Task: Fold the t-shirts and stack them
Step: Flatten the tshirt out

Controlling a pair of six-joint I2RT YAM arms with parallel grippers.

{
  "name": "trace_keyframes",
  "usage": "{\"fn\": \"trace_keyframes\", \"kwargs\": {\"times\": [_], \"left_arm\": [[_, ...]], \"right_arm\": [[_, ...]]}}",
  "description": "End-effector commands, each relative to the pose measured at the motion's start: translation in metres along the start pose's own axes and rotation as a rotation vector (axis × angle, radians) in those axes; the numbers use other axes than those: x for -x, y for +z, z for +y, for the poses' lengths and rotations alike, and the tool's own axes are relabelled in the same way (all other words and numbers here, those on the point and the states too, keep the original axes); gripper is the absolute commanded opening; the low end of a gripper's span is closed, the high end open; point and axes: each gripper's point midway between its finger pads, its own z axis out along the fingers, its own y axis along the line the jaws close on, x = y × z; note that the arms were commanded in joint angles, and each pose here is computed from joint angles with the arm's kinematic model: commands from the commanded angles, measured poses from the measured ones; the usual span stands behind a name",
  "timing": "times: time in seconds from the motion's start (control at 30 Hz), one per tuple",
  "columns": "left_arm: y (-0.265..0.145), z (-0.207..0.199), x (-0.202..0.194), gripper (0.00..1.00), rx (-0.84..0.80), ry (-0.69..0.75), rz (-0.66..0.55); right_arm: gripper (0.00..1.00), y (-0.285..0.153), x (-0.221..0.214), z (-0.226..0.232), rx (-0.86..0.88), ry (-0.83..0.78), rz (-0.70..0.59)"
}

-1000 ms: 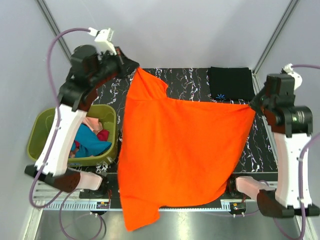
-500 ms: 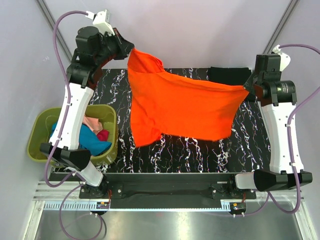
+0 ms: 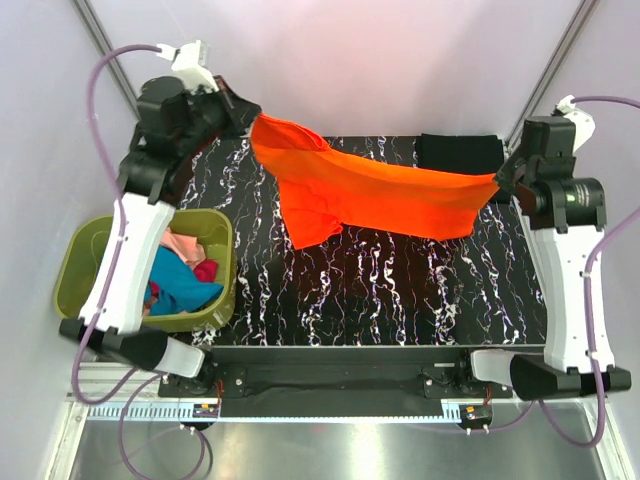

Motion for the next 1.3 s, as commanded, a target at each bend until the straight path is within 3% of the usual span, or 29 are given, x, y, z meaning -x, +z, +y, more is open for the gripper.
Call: {"fn": "trace_keyframes", "kwargs": {"times": [0.0, 0.37, 0.57, 0.77, 1.0, 1.13, 1.17, 1.2, 1.27], "left_arm": [[-0.058, -0.032, 0.054, 0.0, -0.058, 0.019, -0.194], [-0.133, -0.058, 0.075, 0.0, -0.09, 0.0, -0.276], [-0.143, -0.065, 0.082, 0.0, -0.104, -0.001, -0.296], [-0.115, -0.062, 0.099, 0.0, -0.096, 0.027, -0.328], [-0.047, -0.051, 0.135, 0.0, -0.091, 0.028, -0.396], [-0.028, -0.045, 0.176, 0.0, -0.112, 0.006, -0.503], [-0.008, -0.037, 0.177, 0.0, -0.109, -0.008, -0.506], [-0.005, -0.031, 0.185, 0.0, -0.107, -0.031, -0.528], [0.001, -0.029, 0.202, 0.0, -0.139, -0.063, -0.582]], "right_arm": [[0.0, -0.029, 0.016, -0.011, 0.019, 0.021, -0.07], [0.0, -0.081, 0.02, -0.03, 0.066, 0.038, -0.116], [0.0, -0.086, 0.026, -0.029, 0.072, 0.043, -0.128], [0.0, -0.06, 0.046, -0.004, 0.085, 0.04, -0.135], [0.0, -0.005, 0.076, 0.033, 0.08, 0.031, -0.152], [0.0, 0.042, 0.092, 0.056, 0.075, 0.036, -0.133], [0.0, 0.035, 0.112, 0.062, 0.103, 0.059, -0.18], [0.0, 0.057, 0.114, 0.061, 0.081, 0.063, -0.163], [0.0, 0.055, 0.137, 0.064, 0.119, 0.109, -0.214]]}}
